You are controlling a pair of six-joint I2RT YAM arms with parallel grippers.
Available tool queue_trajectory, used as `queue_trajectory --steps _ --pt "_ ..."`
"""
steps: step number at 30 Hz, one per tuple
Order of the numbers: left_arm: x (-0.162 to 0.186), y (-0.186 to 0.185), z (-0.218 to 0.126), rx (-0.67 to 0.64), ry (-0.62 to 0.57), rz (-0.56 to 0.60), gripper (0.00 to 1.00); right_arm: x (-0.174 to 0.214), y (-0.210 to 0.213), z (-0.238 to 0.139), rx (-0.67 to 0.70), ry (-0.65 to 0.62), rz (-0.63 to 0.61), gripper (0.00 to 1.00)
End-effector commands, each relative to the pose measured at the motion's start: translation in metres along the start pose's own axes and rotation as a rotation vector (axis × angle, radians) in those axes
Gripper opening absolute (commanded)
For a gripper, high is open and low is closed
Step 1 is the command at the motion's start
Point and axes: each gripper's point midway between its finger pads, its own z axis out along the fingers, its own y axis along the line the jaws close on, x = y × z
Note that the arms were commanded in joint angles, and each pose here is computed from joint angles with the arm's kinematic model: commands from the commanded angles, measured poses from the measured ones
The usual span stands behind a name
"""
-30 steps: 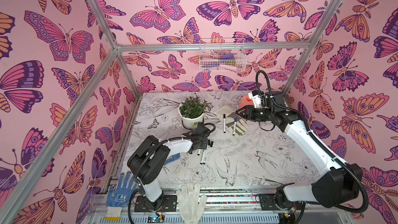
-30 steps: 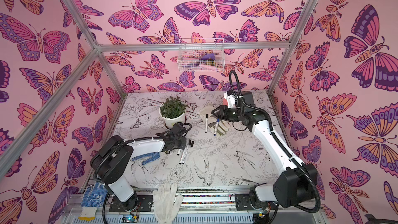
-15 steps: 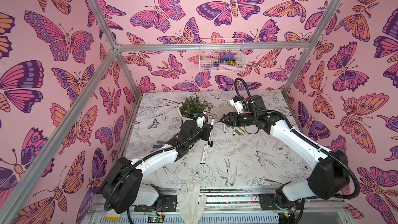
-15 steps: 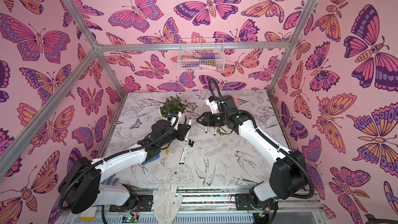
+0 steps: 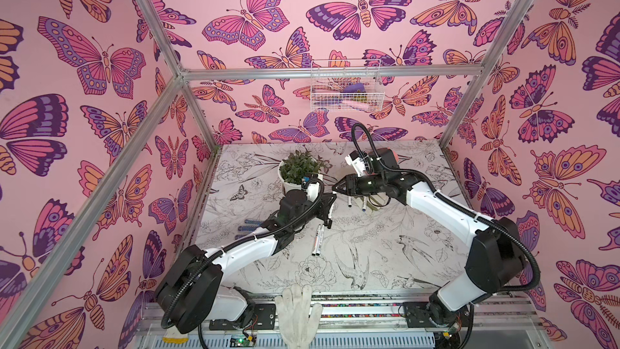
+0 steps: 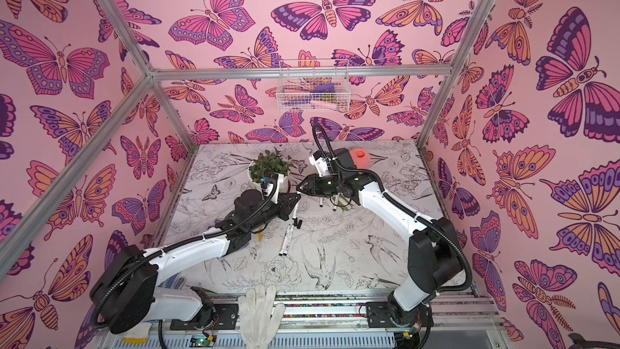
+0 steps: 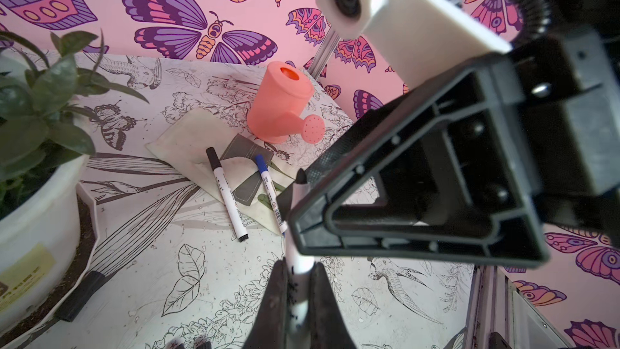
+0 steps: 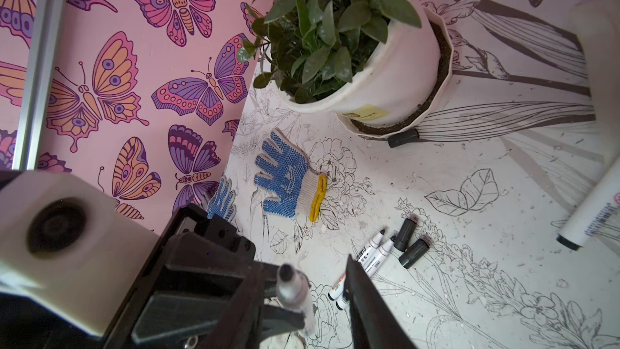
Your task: Insert the pens into the pen caps
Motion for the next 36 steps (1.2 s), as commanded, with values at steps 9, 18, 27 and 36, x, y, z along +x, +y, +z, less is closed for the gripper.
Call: queue_trajectory --steps 9,18,27,36 --pt "-0.012 -0.011 0.004 0.042 -0.039 0.000 0.00 -0.009 0.020 0.002 -0.045 -0.015 -0.022 0.12" --pt "0.006 -0.012 0.006 0.051 0.069 0.003 0.37 -0.014 0.031 -0.011 -0.056 -0.038 -0.040 0.08" --pt "0.014 -0.015 0.001 0.064 0.115 0.028 0.24 -0.014 0.034 -0.016 -0.056 -0.043 -0.050 0.06" --pt "0.001 -0.023 0.008 0.095 0.102 0.038 0.25 -0.009 0.028 -0.014 -0.044 -0.022 -0.045 0.05"
